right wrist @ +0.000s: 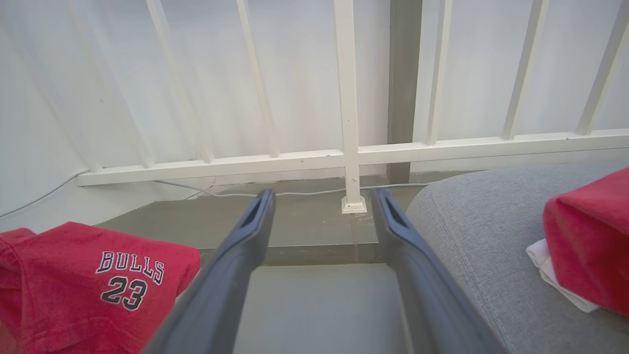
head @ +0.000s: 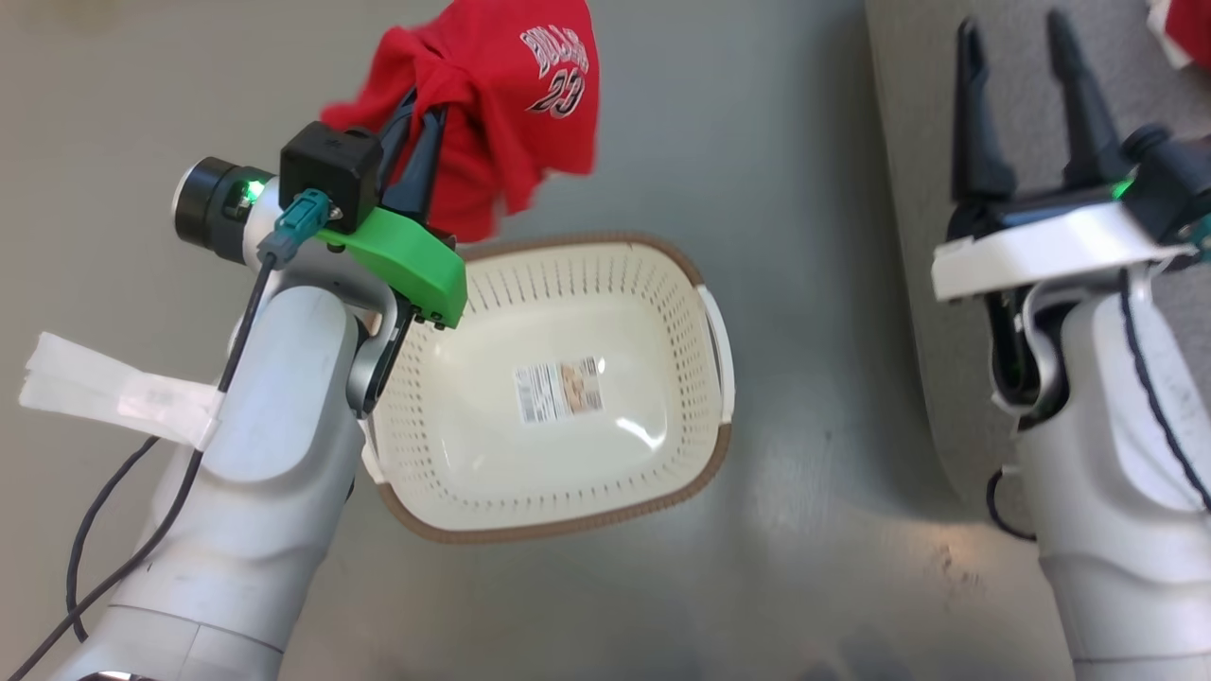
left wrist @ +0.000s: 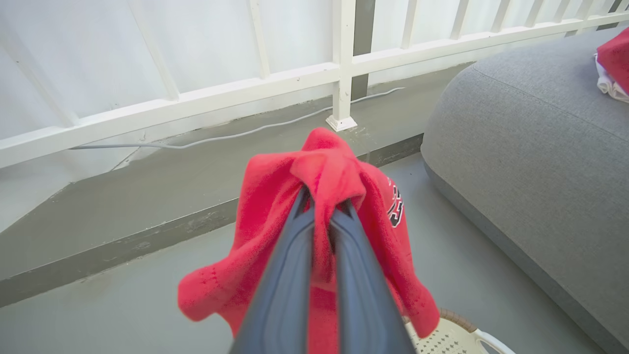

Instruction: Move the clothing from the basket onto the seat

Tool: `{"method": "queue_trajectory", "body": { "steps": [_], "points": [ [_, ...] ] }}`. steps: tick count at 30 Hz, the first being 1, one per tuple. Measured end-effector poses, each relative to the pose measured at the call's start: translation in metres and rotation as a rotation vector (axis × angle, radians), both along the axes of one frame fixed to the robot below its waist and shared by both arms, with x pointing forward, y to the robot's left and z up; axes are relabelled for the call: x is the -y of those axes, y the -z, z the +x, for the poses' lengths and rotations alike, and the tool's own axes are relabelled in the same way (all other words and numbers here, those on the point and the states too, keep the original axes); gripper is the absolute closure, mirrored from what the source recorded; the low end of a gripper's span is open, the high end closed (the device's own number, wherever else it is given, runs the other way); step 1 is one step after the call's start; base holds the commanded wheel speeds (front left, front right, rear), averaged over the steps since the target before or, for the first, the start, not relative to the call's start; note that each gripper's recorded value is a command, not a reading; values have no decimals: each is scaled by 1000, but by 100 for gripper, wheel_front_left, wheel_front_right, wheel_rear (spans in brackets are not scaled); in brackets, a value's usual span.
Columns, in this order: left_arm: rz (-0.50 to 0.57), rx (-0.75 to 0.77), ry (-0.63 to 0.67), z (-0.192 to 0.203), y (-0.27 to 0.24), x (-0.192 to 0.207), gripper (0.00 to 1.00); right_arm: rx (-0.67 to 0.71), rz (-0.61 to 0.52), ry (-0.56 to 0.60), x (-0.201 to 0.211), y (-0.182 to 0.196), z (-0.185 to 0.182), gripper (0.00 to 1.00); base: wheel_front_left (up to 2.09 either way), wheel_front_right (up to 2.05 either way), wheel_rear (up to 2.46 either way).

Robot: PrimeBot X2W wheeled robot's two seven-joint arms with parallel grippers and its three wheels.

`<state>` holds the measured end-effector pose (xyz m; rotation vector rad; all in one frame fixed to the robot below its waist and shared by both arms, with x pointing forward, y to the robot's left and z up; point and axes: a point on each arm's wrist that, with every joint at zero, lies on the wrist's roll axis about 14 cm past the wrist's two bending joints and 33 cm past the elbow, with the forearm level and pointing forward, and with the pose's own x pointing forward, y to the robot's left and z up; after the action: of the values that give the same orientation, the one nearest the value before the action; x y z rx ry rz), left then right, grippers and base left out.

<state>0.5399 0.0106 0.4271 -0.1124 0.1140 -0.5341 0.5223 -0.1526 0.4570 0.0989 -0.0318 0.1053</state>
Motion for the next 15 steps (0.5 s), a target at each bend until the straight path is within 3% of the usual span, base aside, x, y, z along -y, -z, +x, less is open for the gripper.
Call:
{"method": "queue_trajectory", "body": {
  "steps": [15],
  "points": [
    [-17,157,-37,-19,-99,-16,100,6,4,-60,-19,-29,-44,0,0,0,0]
  ]
}}
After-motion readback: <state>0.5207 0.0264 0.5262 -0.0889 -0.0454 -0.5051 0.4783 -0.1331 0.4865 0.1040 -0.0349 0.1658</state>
